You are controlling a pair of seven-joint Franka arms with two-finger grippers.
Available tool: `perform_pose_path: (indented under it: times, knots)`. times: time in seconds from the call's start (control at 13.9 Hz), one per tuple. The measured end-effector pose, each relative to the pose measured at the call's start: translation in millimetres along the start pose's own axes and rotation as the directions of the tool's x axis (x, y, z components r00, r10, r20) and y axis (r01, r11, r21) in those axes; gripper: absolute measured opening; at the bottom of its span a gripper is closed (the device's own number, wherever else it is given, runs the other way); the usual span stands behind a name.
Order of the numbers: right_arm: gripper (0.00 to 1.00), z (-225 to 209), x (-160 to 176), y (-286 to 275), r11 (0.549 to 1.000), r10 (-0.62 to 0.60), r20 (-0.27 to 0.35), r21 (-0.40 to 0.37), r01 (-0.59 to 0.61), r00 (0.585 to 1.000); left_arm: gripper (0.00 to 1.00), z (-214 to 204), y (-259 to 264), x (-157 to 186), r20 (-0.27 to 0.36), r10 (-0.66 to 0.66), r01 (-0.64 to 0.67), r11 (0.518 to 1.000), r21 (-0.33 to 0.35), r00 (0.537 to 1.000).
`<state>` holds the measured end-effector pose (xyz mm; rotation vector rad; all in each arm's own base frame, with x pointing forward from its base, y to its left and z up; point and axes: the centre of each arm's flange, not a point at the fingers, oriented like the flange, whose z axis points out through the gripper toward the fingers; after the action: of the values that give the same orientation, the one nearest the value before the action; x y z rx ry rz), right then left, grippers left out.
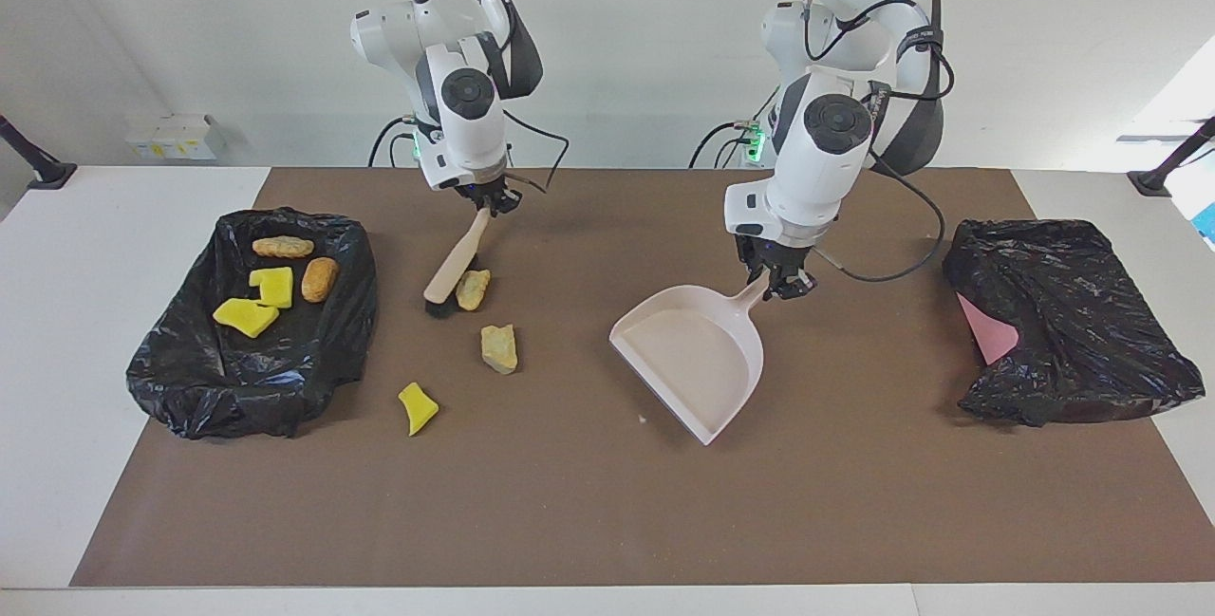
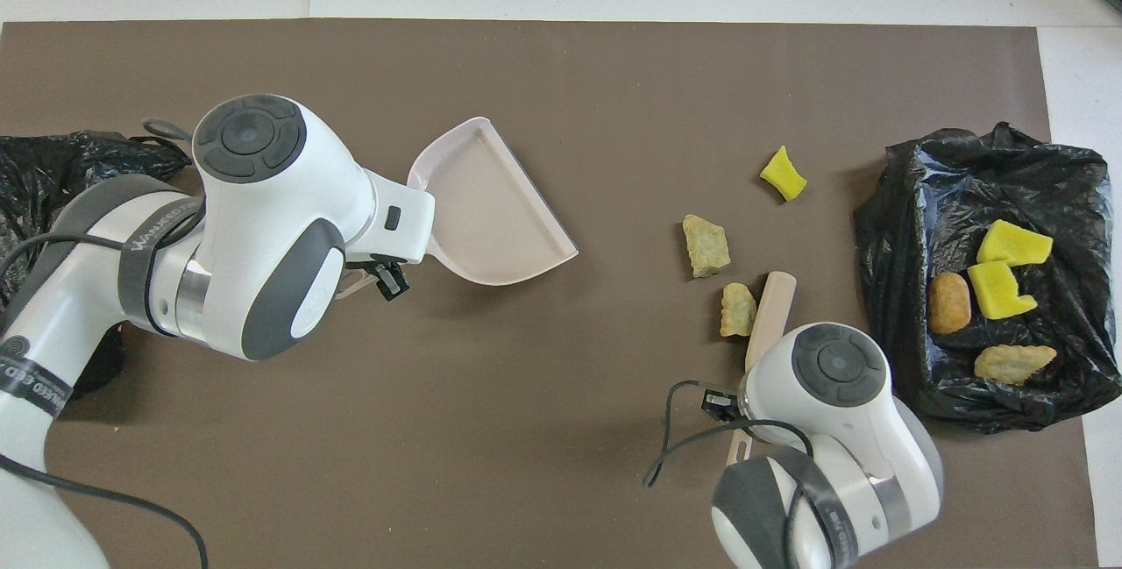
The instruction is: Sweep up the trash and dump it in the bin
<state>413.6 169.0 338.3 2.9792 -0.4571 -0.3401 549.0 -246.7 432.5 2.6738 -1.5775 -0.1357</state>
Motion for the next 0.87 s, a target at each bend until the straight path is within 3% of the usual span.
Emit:
perform_pose_path:
  times: [0.22,0.43,0.65,0.87]
  knots:
    - [0.26,-15,56,-1,0.996,-0.092,-0.044,0.004,0.092,0.995,0.31,12,16,6,0.030,0.091,-0.090,0.996,-0.018,0.995]
    - [0.26,-9,87,-6,0.981,-0.195,-0.070,0.006,0.196,0.978,0.31,26,50,27,0.057,0.196,-0.196,0.981,-0.006,0.979]
    - [0.26,1,94,-18,0.968,-0.251,-0.068,0.004,0.252,0.966,0.31,39,74,42,0.042,0.264,-0.265,0.964,0.015,0.964]
    - [0.26,2,74,-45,0.946,-0.324,-0.056,-0.005,0.324,0.944,0.31,59,100,54,0.025,0.309,-0.310,0.950,0.037,0.951]
